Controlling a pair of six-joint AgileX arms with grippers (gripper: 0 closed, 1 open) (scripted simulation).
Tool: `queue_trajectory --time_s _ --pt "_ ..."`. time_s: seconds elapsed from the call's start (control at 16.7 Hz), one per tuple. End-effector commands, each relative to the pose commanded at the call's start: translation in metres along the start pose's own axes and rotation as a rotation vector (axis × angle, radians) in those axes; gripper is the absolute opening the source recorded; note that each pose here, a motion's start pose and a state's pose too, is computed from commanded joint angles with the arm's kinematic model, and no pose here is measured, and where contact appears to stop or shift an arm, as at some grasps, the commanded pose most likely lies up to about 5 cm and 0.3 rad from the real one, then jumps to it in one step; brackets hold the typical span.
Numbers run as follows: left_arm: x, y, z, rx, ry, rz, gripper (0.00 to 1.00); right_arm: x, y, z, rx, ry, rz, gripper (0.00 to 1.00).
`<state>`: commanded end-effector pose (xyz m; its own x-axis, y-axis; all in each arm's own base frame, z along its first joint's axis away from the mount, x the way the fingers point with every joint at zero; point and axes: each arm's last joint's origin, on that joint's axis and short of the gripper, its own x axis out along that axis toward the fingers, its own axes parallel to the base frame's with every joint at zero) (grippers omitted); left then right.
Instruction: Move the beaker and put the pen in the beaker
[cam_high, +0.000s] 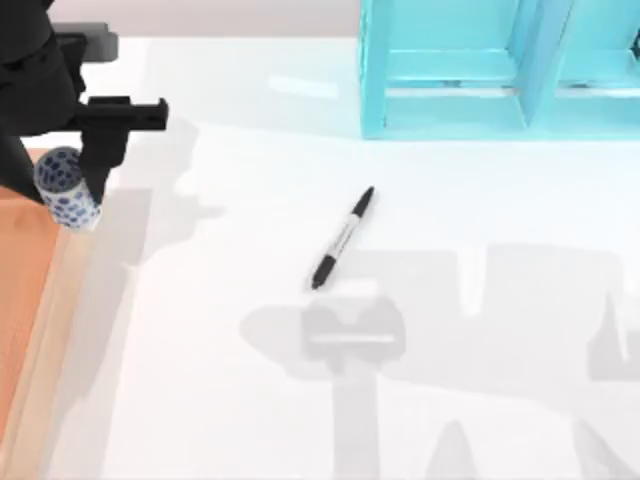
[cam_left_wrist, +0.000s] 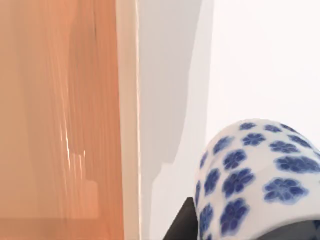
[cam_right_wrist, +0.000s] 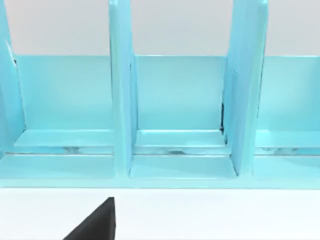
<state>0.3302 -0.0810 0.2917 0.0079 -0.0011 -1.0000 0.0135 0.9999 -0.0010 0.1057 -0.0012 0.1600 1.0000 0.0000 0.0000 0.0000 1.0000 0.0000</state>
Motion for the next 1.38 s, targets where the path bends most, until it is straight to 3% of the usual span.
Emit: queue_trajectory --time_s 0.48,0.84,1.38 --pt "0.079 -0.056 0.054 0.006 0.029 0.012 0.0 0.0 0.0 0.0 0.0 0.0 0.0 1.0" --pt "0.085 -0.06 0.057 0.004 0.02 0.01 0.0 0.0 0.0 0.0 0.0 0.0 0.0 1.0" --pt "0.127 -0.062 0.057 0.006 0.013 0.008 0.0 0.0 0.0 0.0 0.0 0.0 0.0 1.0"
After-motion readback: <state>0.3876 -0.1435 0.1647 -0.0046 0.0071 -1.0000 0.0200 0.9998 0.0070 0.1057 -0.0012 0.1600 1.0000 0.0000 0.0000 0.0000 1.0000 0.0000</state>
